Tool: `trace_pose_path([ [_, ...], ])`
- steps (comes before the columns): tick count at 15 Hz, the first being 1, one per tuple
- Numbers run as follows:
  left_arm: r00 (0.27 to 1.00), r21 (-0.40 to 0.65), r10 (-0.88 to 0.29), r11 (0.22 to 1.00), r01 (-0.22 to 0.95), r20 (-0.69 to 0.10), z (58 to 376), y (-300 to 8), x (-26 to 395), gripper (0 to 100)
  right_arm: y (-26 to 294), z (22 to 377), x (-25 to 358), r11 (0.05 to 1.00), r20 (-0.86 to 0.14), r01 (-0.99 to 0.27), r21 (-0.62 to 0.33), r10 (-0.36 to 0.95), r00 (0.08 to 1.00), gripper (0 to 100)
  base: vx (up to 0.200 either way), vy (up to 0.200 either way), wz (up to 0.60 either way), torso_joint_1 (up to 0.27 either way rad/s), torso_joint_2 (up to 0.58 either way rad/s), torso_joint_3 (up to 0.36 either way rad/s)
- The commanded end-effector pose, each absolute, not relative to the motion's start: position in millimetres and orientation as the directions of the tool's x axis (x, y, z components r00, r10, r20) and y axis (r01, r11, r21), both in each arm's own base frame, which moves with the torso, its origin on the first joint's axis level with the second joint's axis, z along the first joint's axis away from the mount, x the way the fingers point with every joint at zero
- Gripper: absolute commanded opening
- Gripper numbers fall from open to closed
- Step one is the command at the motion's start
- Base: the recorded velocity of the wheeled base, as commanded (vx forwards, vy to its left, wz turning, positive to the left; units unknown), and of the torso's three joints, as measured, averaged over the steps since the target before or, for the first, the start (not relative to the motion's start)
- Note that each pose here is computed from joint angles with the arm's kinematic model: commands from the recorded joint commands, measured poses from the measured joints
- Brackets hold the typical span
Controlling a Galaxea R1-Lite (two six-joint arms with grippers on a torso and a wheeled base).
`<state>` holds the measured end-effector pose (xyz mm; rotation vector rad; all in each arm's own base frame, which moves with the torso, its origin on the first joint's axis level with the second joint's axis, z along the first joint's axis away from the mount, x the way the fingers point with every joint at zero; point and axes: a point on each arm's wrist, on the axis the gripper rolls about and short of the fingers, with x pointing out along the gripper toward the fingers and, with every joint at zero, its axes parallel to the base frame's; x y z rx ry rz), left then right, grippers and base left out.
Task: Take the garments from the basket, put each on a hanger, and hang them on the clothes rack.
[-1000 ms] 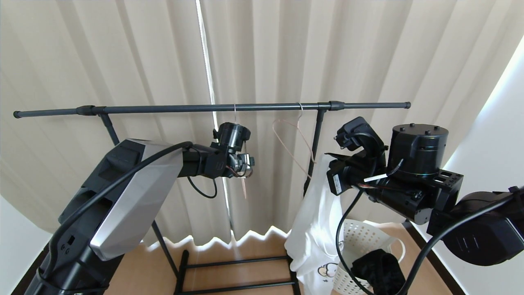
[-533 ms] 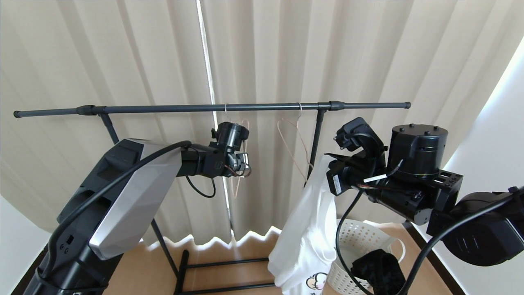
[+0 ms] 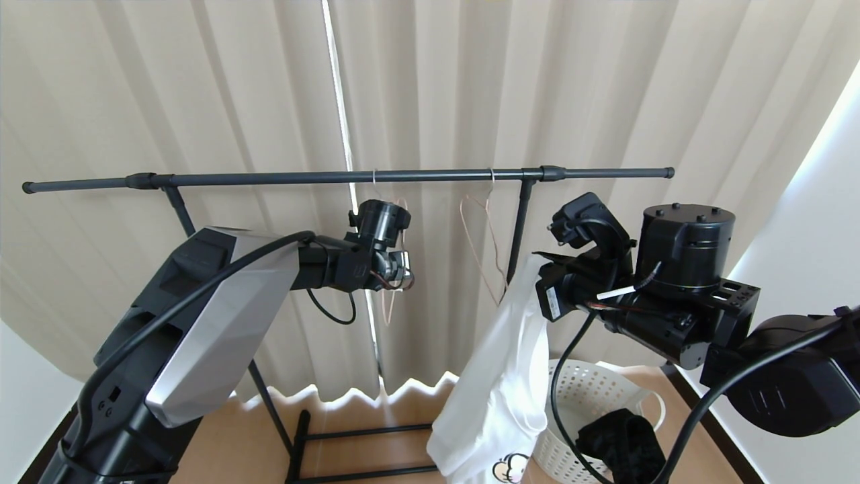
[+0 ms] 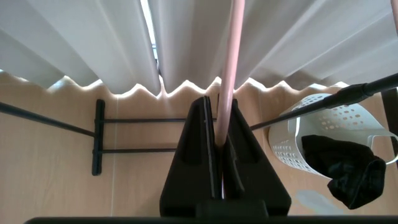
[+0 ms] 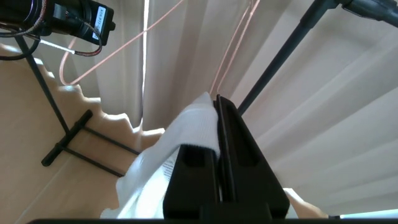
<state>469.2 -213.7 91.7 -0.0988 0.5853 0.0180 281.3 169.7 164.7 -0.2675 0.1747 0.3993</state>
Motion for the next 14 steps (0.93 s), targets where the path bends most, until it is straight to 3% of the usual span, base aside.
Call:
trace_pose_path([
  [1,0.836,-0.090,-0.011,0.995,-0.046,-0.549,93.3,-213.9,468.8,0,169.9,164.8,281.2,0.887,-0.219,-0.405,-0.222,0.360,0.907,0,0.000,0.000,0.00,0.000,0.00,0.000],
  [11,0.882,-0.059,0.053,0.994,-0.091,-0.469,134.1,-229.8,447.2,0,169.9,165.0,280.2,0.886,-0.219,-0.407,-0.222,0.361,0.906,0,0.000,0.000,0.00,0.000,0.00,0.000],
  [14,0.875,-0.041,0.054,0.996,-0.084,-0.481,138.6,-232.9,433.0,0,168.9,166.8,279.5,0.887,-0.213,-0.406,-0.221,0.362,0.908,0,0.000,0.000,0.00,0.000,0.00,0.000],
])
